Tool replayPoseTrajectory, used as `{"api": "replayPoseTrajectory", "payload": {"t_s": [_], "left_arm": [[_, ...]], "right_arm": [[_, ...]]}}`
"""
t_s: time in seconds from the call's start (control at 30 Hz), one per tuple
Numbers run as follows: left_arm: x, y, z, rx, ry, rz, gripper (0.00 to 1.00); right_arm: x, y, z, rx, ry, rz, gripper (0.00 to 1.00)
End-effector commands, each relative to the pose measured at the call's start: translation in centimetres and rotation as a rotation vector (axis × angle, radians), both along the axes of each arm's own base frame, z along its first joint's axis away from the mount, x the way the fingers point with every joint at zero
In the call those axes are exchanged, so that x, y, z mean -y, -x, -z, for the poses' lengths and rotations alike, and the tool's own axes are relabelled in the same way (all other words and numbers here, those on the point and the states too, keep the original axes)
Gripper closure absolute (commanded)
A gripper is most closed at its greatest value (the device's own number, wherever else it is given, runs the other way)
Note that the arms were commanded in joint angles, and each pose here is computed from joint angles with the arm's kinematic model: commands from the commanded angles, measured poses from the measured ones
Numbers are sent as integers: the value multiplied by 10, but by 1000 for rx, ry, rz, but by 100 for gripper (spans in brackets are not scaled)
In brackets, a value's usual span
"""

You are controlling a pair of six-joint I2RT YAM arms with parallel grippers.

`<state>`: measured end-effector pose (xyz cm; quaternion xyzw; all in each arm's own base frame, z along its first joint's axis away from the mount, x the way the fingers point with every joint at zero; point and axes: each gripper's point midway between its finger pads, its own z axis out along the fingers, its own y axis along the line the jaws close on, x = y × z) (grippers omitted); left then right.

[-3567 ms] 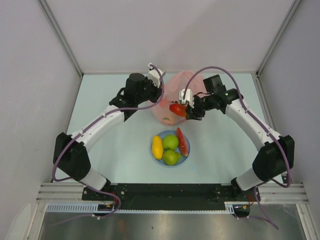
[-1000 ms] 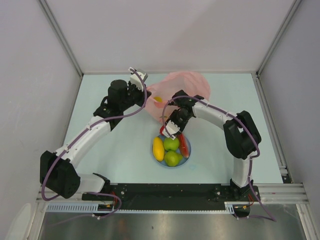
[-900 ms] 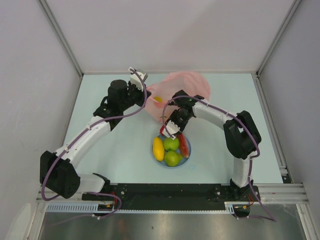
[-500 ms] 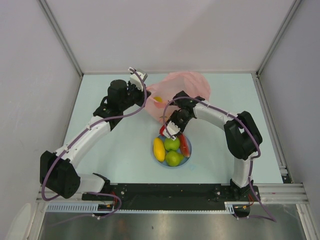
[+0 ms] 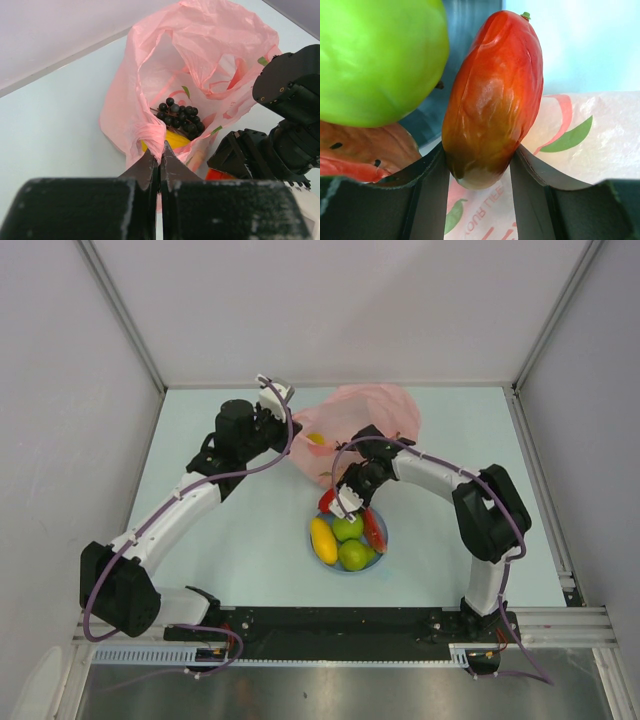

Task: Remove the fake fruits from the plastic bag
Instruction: Place the fake fruit on the plate.

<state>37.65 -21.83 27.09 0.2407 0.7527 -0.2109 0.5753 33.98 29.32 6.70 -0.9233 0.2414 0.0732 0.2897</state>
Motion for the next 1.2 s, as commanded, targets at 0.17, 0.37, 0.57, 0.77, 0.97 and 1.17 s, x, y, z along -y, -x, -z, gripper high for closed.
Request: {"api": "replayPoseTrajectory", "payload": {"t_s": [0.17,0.37,0.57,0.77,0.97,1.17], "left_arm": [[-1,-3,-5,3,40,-12,100],[0,-4,-4,0,40,-11,100],[1,-7,-9,21,50,-12,100],[1,-9,-7,17,47,-13,100],[3,-12,-3,10,44,-10,100],[5,-18,-1,4,43,-12,99]], "right_arm": [[0,8,-21,135,-42,-225,63],[-1,12,-17,131,-46,-256,60],[-4,9,-17,158,-87,-294,48],[-1,4,-21,180,-124,-315,34],[6,5,-32,189,-154,-337,31],[8,9,-51,195,-240,-356,30]]}}
